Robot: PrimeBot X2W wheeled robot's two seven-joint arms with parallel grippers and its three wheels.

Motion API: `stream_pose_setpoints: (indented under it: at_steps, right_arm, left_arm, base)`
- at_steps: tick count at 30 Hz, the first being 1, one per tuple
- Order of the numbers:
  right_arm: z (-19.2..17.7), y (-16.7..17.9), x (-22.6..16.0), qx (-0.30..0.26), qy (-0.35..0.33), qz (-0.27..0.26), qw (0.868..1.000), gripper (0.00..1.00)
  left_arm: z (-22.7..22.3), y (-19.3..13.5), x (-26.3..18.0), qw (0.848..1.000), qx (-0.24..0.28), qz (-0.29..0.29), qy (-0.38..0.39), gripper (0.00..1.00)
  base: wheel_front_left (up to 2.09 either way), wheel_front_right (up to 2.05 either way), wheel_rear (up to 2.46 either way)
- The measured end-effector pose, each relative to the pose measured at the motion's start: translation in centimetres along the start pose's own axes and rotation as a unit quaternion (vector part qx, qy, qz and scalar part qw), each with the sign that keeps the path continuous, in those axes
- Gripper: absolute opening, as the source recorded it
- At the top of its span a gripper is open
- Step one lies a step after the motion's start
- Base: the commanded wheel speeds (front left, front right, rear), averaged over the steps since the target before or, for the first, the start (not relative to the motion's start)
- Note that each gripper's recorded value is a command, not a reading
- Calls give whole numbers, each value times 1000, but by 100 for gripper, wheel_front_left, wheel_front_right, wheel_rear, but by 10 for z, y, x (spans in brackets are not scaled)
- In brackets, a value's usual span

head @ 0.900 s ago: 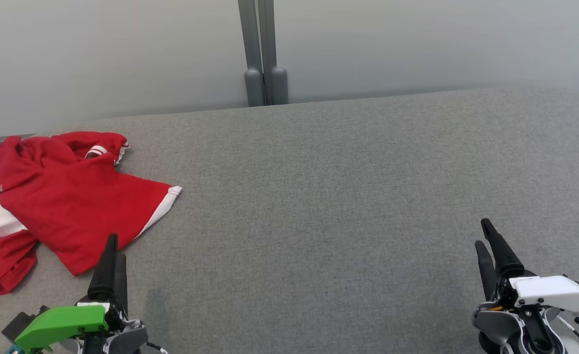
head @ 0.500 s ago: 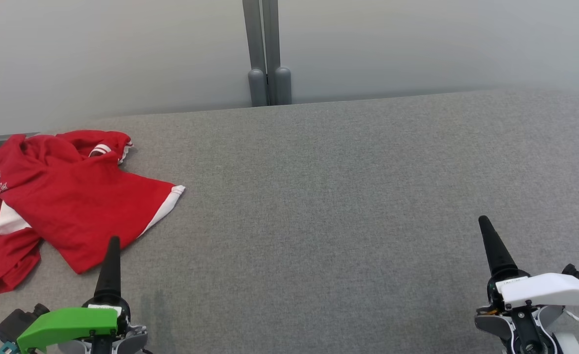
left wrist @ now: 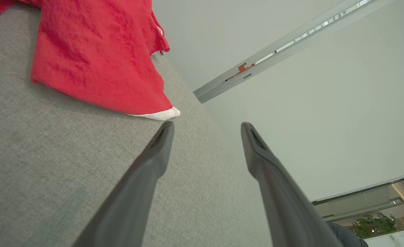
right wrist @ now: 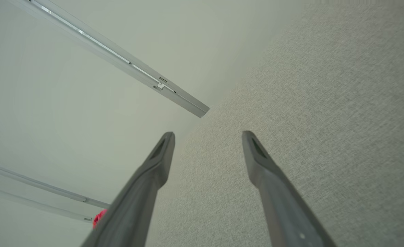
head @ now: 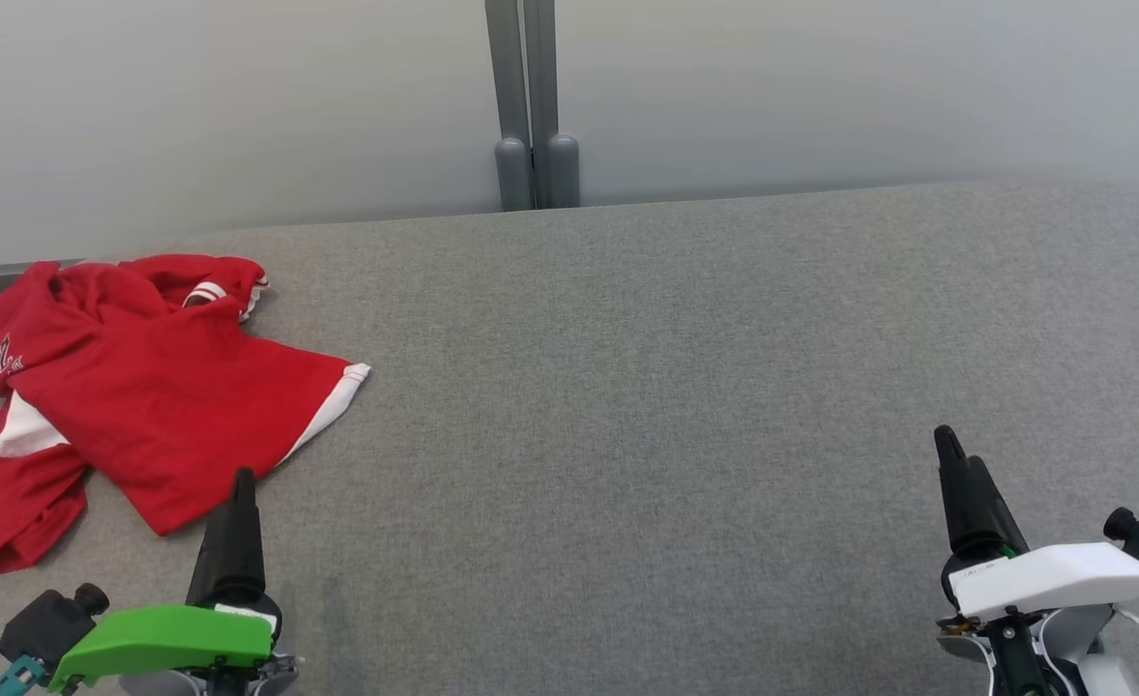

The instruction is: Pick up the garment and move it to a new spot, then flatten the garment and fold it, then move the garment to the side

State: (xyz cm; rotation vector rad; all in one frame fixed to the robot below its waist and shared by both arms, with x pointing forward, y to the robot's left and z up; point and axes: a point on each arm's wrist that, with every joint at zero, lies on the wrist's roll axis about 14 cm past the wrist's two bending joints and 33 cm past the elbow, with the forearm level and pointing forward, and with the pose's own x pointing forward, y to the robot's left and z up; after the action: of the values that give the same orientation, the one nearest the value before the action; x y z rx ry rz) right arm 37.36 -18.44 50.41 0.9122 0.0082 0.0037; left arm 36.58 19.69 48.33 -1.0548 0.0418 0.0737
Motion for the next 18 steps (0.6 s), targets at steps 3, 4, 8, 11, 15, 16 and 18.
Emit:
stream_pose_setpoints:
  at_steps: [3,4,8,11,15,16,18]
  right_arm:
    - [0,2,0,-24,-2,4,1000,100]
    - [1,3,0,-32,-3,6,999,100]
    - [2,7,0,-63,-8,12,998,100]
    - [3,9,-1,-86,-10,16,996,100]
    - [3,10,-2,-116,-12,19,993,100]
    - [3,10,-2,-121,-13,20,992,100]
    - [3,11,-3,-135,-14,22,990,100]
  left_arm:
    - [0,0,-1,1000,26,-1,-2,100]
    - [1,0,-2,999,32,-1,-3,100]
    - [3,-1,-4,998,62,-4,-8,100]
    - [4,-2,-5,996,89,-7,-10,100]
    - [5,-5,-6,992,124,-14,-12,100]
    - [5,-5,-6,991,130,-16,-13,100]
    - [6,-6,-7,989,146,-17,-12,100]
  base:
    - [0,0,0]
    - [0,0,0]
    - [0,0,0]
    - [0,0,0]
    - [0,0,0]
    - [0,0,0]
    - [0,0,0]
